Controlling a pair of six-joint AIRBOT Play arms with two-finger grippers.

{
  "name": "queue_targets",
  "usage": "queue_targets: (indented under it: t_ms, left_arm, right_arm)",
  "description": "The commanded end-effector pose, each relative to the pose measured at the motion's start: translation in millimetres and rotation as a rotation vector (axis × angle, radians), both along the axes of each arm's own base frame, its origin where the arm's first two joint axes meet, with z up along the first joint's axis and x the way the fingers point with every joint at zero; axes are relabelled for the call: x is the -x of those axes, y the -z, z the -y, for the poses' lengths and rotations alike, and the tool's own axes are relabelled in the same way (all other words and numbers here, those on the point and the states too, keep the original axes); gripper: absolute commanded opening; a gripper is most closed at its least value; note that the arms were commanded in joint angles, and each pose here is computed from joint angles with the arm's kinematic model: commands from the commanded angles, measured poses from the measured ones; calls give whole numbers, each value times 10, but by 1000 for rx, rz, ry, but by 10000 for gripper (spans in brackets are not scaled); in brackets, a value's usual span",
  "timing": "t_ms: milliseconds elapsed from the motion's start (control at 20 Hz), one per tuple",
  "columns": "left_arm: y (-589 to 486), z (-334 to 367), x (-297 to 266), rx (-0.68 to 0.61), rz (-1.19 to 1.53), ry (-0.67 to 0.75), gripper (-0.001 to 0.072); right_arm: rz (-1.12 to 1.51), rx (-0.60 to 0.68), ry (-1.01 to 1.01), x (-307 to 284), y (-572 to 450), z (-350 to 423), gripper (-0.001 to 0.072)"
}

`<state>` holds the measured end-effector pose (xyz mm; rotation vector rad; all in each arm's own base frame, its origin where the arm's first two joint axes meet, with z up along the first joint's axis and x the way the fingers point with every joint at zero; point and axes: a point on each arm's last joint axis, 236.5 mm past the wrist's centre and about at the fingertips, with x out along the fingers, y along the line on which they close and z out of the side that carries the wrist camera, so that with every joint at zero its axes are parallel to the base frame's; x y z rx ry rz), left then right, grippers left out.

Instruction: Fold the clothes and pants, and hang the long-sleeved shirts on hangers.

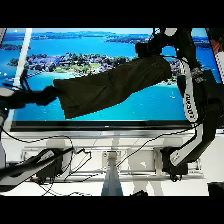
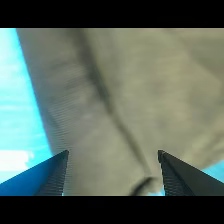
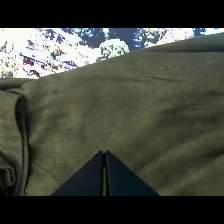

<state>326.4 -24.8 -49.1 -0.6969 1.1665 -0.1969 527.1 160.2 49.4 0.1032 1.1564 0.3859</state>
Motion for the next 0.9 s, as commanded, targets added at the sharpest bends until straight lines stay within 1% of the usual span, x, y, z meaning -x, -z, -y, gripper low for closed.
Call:
queue_targets:
  t_ms: [0,50,150,200,250,300,350,450,500,550,650,700,850]
  left_arm:
    - [467,-27,97,8,-60,-97,642]
    - [559,-2,75,10,-76,-105,639]
    - [680,149,55,62,-108,-108,635]
    - [702,254,55,93,-113,-87,578]
    - [689,307,45,104,-101,-60,448]
    - [606,345,30,115,-85,-16,196]
    - [467,353,12,131,-67,41,26]
    - [17,297,-114,165,-20,124,19]
    - [-235,212,-183,154,-21,139,19]
    - [-464,94,-233,93,-26,163,19]
    - [-915,-169,-300,-71,-17,206,19]
    - [-1209,-261,-359,-133,9,205,19]
    - [-2108,-247,-581,-179,217,169,20]
  right_arm:
    - [3,-16,-1,-8,-1,-37,35]
    - [3,-16,-1,-8,-1,-37,35]
    - [5,-16,0,-13,-3,-37,35]
    - [6,-16,0,-14,-3,-37,35]
    - [8,-16,0,-18,-5,-36,35]
    - [14,-16,1,-32,-11,-36,35]
    - [23,-18,4,-53,-20,-36,35]
    - [54,-23,15,-125,-51,-27,35]
    - [74,-28,21,-171,-75,-31,35]
    - [96,-34,25,-215,-100,-54,35]
    - [118,-44,17,-243,-120,-156,35]
    - [116,-49,2,-228,-92,-261,35]
    - [64,-170,-78,-55,121,-1046,35]
